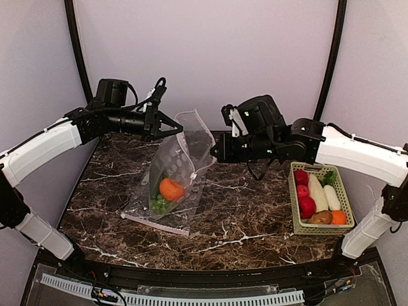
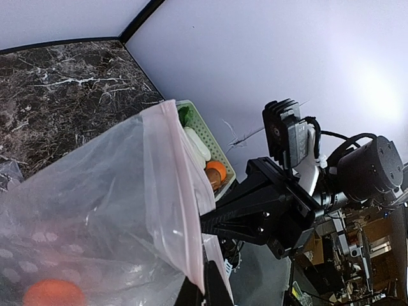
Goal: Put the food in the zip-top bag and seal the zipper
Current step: Adjust the zipper food storage bag at the center of the board, then pick up the fake fruit from the bin.
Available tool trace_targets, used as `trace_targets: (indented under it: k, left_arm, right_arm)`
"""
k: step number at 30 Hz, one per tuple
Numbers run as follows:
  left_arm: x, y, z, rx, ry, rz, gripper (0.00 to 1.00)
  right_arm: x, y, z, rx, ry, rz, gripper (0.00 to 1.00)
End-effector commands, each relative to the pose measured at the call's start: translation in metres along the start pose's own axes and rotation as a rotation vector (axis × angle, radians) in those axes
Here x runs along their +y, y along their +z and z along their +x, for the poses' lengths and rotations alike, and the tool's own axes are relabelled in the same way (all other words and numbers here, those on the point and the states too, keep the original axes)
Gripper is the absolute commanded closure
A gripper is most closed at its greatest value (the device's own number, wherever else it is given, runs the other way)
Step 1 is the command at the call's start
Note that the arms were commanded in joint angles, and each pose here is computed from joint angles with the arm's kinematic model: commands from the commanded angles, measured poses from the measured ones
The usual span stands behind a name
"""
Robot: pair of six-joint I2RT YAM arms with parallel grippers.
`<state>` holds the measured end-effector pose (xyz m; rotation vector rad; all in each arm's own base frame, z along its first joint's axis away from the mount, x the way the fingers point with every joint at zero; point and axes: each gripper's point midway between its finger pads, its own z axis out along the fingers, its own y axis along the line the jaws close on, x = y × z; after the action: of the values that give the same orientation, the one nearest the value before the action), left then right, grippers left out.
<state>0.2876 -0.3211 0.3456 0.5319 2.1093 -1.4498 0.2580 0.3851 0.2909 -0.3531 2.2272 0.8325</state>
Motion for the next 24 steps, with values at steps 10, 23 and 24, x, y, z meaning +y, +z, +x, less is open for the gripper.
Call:
trace_targets:
  k: [10, 23, 24]
  left_arm:
    - [0.051, 0.022, 0.046, 0.116, -0.024, -0.026, 0.99]
    - [0.078, 0.037, 0.060, 0.145, 0.181, -0.032, 0.99]
    - [0.079, 0.040, 0.061, 0.147, 0.183, -0.020, 0.99]
  right_arm:
    - [-0.067, 0.001, 0.073, 0.157, 0.062, 0.186, 0.75]
    - [-0.118, -0.076, 0.024, 0.042, 0.037, 0.357, 0.01]
    - [-0.124, -0.083, 0.020, 0.028, 0.050, 0.360, 0.01]
